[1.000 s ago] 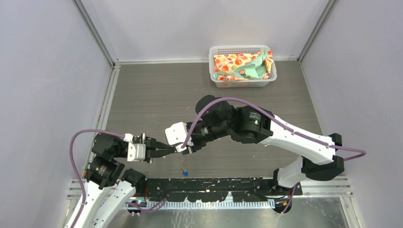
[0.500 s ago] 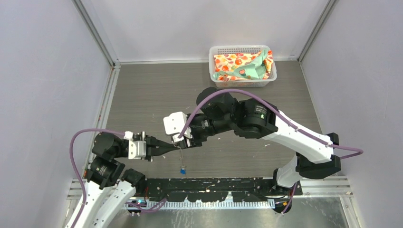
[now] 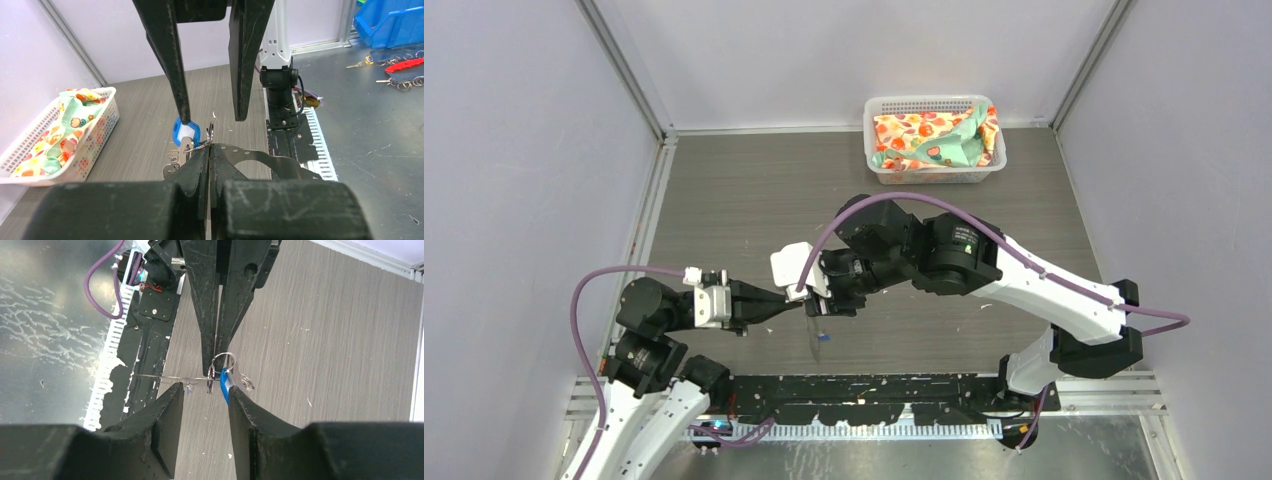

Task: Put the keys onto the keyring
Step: Adjust the key on the keyring.

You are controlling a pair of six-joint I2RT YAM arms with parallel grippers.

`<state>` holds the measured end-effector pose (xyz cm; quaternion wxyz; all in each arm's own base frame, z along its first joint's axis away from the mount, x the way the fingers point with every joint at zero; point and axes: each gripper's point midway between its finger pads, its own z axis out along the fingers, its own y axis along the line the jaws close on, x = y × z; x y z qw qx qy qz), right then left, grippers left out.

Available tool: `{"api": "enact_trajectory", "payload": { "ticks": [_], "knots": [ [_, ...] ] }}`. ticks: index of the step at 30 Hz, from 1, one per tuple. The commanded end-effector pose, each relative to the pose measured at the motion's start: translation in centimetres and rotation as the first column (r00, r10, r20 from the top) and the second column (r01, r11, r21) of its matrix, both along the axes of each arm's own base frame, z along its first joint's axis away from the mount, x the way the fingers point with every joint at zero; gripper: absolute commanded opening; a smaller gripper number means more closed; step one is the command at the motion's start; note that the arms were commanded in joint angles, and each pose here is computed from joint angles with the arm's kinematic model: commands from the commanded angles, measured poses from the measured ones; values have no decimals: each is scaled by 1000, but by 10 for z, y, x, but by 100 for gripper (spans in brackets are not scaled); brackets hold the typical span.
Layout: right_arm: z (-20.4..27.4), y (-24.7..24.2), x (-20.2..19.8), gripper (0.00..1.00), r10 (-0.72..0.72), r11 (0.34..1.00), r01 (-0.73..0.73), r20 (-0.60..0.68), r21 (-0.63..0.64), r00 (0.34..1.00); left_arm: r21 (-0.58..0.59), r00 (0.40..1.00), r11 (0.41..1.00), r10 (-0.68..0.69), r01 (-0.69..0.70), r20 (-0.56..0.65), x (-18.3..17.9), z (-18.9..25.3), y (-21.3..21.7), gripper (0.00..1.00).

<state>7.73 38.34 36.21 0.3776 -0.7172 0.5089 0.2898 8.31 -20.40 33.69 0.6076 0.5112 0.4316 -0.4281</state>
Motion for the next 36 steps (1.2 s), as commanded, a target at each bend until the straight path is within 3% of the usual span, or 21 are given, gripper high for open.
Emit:
{"api": "enact_trajectory", "payload": {
  "ticks": [1, 14, 26, 32, 36],
  "knots": [
    [17, 0, -1, 41, 2, 998, -3, 11, 65, 1000, -40, 998, 999, 22, -20, 57, 1, 16, 2, 0],
    [16, 8, 5, 28, -11, 996, 8, 29, 88, 1000, -41, 998, 999, 28, -25, 63, 2, 18, 2, 0],
    [8, 9, 11, 1, -44, 998, 43, 26, 42, 999, -42, 998, 999, 34, -32, 61, 3, 19, 2, 0],
    [8, 8, 17, 1, -89, 995, 87, 32, 39, 996, -42, 998, 999, 32, -30, 58, 2, 19, 2, 0],
    [8, 0, 18, 1, -109, 994, 108, 32, 21, 994, -16, 996, 999, 46, -45, 82, 0, 19, 6, 12]
  ]
}}
